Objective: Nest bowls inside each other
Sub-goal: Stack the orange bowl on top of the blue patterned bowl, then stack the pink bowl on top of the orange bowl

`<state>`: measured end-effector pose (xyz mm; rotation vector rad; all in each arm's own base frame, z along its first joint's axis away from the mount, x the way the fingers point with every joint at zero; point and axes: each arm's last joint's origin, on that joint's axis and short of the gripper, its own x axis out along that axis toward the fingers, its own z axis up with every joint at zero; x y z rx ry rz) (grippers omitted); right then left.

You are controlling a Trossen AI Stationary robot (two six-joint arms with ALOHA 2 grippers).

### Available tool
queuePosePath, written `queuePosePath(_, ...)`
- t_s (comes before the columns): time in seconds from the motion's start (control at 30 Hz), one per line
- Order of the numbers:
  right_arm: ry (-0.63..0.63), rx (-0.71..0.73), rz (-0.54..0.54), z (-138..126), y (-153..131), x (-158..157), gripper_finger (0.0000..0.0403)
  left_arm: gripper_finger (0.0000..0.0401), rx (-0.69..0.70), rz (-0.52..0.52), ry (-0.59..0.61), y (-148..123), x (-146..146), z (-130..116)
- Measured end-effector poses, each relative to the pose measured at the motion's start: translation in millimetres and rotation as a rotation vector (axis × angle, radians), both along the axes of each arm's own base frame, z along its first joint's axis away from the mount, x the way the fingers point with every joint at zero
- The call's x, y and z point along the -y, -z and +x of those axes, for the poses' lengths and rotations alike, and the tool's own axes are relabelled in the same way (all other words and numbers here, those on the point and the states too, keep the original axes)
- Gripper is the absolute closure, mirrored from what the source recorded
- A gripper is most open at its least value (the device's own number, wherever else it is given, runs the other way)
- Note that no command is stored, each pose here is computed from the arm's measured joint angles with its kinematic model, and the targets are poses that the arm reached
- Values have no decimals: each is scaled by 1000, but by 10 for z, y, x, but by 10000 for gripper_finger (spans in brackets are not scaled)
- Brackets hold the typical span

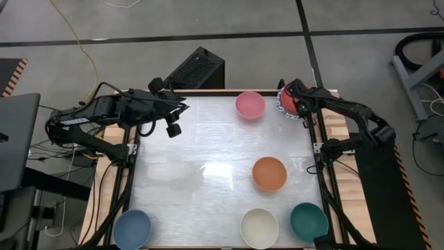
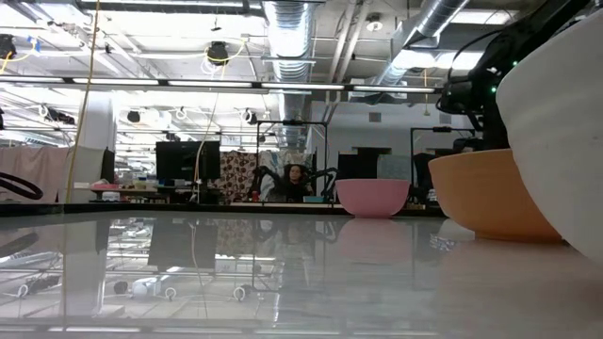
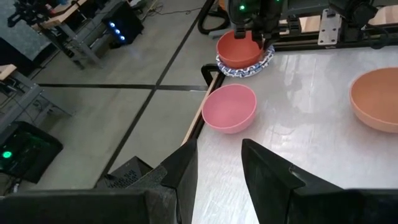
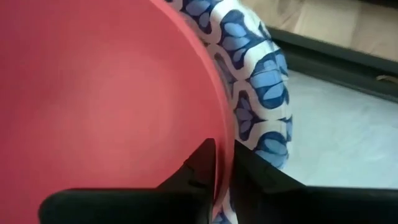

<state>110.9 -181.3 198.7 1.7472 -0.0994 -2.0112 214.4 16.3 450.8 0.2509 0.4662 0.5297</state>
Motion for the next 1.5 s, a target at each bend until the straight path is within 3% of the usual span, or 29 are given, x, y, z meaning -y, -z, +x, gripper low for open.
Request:
queuePosePath(0.33,-67,-13,-55,-48,-133,-66,309,285,1,-1,0,0,0,1)
queuePosePath(0.73,-225,-71,-100,-86,-239,-117,236,285,-3,-6,13,2,-19,2)
queuePosePath(1.03,-364,-141,-195,-170,-420,-223,204,285,20,-118,70,12,-215,-3)
queuePosePath(1.2,-487,-190,-255,-225,-537,-312,203,285,67,-233,124,32,-436,54)
queuePosePath(1.5,-661,-183,-397,-229,-744,-590,204,285,45,-408,178,386,-993,544)
